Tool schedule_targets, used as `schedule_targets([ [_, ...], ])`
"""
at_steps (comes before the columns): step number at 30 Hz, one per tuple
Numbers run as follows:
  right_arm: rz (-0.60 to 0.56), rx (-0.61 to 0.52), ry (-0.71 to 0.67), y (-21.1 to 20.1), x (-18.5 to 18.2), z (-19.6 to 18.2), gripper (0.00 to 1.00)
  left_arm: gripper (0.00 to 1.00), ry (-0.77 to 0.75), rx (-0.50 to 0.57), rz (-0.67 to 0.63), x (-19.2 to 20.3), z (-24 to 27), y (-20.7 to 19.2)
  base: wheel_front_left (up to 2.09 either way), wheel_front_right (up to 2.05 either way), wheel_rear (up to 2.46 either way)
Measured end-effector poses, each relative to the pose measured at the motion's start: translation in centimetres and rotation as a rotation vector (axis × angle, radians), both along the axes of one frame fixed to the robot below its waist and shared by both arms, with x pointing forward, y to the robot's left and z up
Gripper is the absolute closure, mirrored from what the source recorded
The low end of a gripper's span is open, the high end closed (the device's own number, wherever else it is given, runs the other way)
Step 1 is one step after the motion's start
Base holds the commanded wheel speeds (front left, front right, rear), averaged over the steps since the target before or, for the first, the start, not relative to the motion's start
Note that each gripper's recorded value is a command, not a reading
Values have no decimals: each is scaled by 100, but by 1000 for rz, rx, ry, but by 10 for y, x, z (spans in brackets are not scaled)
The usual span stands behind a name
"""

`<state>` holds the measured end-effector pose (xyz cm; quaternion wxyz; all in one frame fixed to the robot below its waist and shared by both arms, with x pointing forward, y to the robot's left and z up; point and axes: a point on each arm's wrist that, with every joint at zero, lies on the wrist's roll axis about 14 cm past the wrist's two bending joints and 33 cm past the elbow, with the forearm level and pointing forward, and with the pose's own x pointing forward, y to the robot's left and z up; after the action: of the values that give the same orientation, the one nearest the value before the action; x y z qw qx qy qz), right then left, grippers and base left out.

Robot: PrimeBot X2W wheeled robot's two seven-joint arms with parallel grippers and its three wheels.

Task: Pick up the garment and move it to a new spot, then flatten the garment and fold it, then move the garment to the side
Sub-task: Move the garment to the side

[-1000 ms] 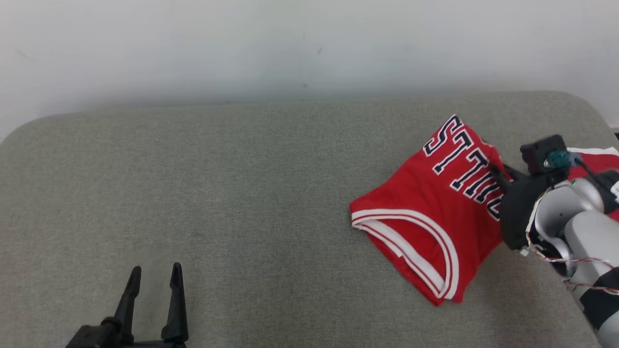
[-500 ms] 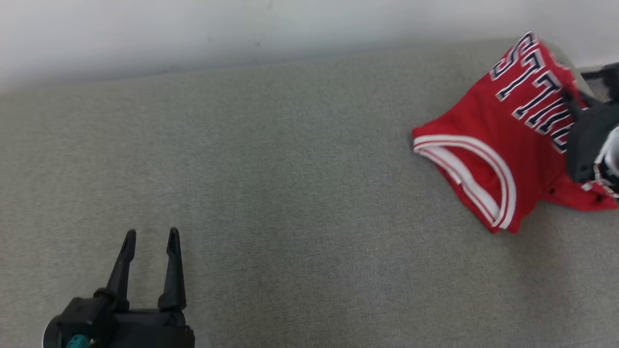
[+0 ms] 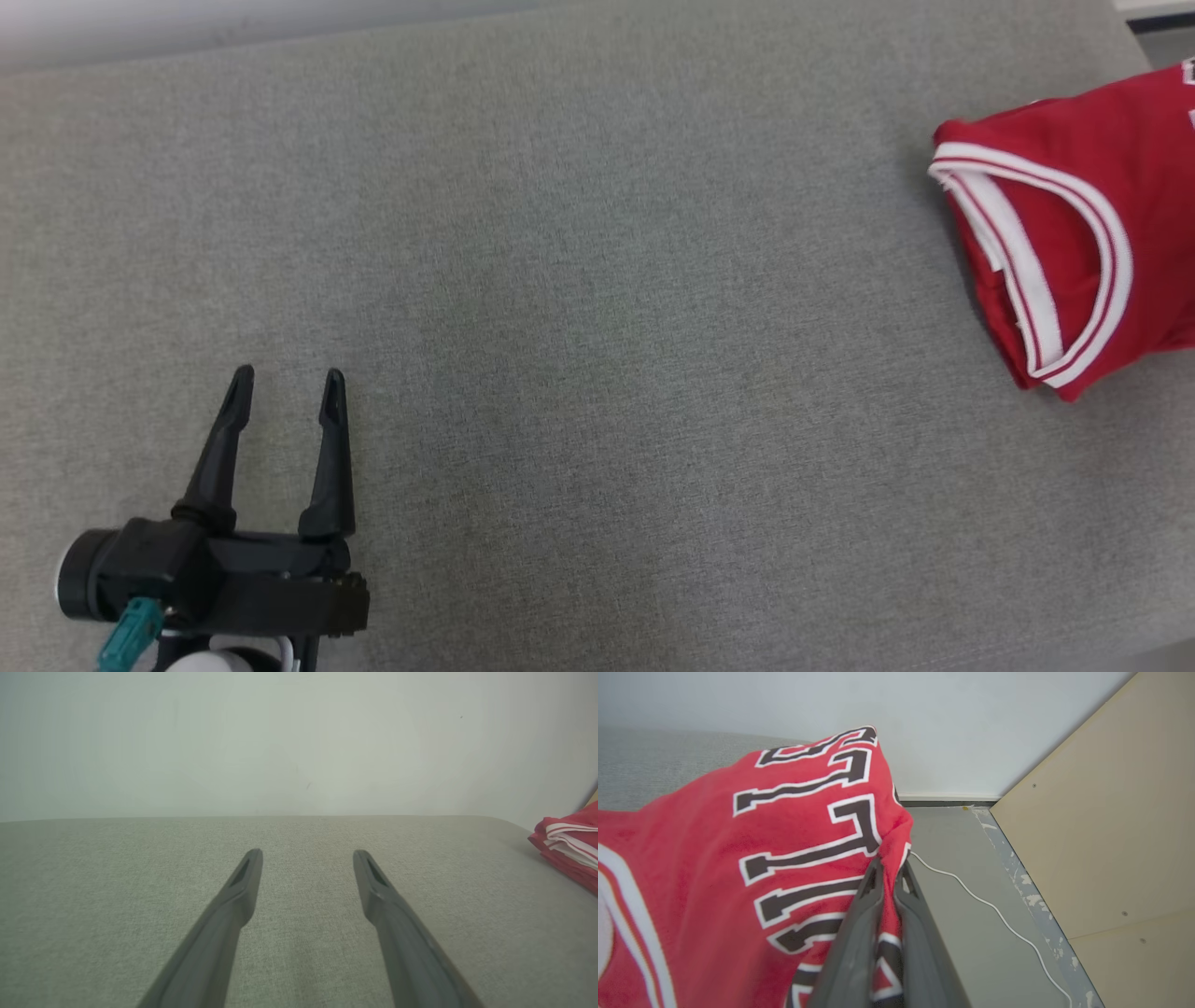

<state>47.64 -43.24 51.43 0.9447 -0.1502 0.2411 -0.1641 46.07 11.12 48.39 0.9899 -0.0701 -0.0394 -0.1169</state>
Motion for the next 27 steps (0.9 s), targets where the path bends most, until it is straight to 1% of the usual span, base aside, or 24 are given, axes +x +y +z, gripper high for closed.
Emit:
schedule_targets([
  [5,-95,-40,40,-25,-9,-25,100,0,4,26,-11,12,-9,2,0,0,0],
  [7,-100,-47,48,-23,-8,-32,48,0,7,32,-12,14,-12,3,0,0,0],
  [8,-97,-52,40,-21,-7,-33,0,0,8,34,-11,14,-12,3,0,0,0],
  [13,-84,-99,3,-17,-5,-25,0,0,-6,40,-11,13,-6,4,0,0,0],
  [17,-54,-106,-32,-5,-4,-21,0,0,-19,39,-4,11,1,6,0,0,0],
  [20,-1,-81,-89,18,-3,-20,0,0,-19,26,14,5,5,10,0,0,0],
  [25,148,-41,-273,72,-2,-3,0,0,0,19,55,-14,7,24,0,0,0],
  [27,197,0,-350,95,-7,4,0,0,7,25,75,-24,8,30,0,0,0],
])
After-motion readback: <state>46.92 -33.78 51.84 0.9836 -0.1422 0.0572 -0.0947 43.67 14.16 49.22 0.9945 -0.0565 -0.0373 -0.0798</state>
